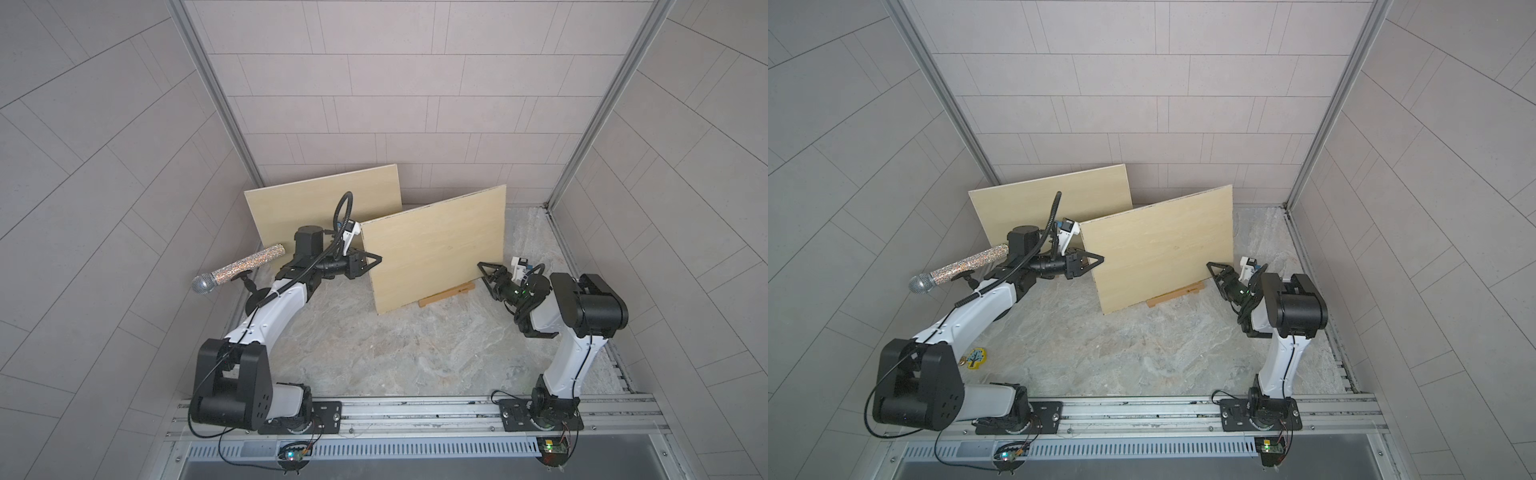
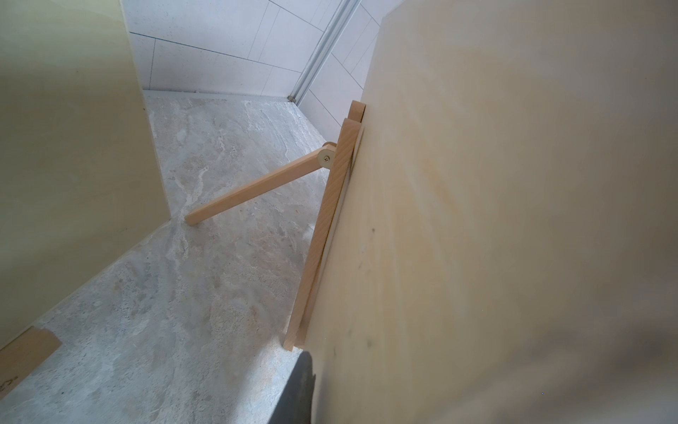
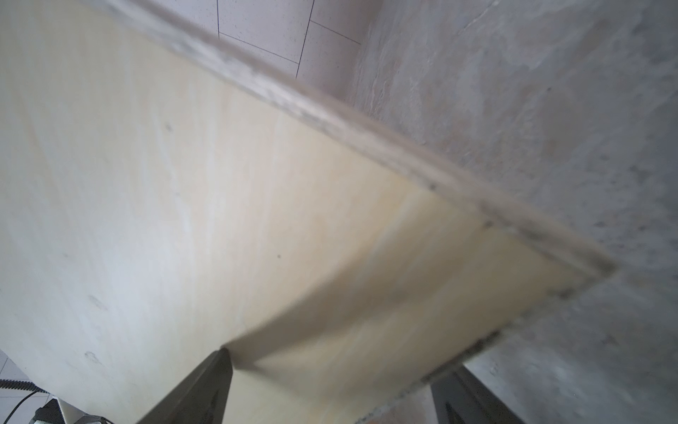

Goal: Disassemble the easel
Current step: Pick up the drawing board from the easel.

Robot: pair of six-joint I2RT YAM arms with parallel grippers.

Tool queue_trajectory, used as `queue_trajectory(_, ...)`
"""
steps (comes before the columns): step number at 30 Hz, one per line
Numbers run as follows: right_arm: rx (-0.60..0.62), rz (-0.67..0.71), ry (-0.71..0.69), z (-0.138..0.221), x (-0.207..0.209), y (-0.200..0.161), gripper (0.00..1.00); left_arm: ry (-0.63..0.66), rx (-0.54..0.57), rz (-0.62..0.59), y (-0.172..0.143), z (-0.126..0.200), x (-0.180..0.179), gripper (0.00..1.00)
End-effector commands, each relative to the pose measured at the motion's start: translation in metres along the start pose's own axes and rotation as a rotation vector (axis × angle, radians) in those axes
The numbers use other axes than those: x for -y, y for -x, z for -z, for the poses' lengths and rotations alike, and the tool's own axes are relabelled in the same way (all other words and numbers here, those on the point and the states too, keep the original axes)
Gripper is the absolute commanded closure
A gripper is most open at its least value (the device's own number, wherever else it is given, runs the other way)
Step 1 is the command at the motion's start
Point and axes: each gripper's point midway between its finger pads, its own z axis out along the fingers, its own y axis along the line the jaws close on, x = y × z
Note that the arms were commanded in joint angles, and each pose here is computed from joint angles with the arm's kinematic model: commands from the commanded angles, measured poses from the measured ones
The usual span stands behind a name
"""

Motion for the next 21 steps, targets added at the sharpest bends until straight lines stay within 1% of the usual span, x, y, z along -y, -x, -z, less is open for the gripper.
queue_trajectory(1,0.047,0.009,0.035,-0.005,-0.012,0.013,0.11,0.104,-0.002,0.001,-0.001,0.001,-0.025,1.00)
queue_trajectory(14,0.068,0.007,0.091,-0.015,-0.035,0.025,0.17,0.049,-0.011,0.048,-0.005,-0.002,-0.018,1.00)
queue_trajectory(21,0.090,0.019,0.147,-0.015,-0.061,0.036,0.19,0.054,0.000,0.025,0.001,0.000,-0.015,1.00)
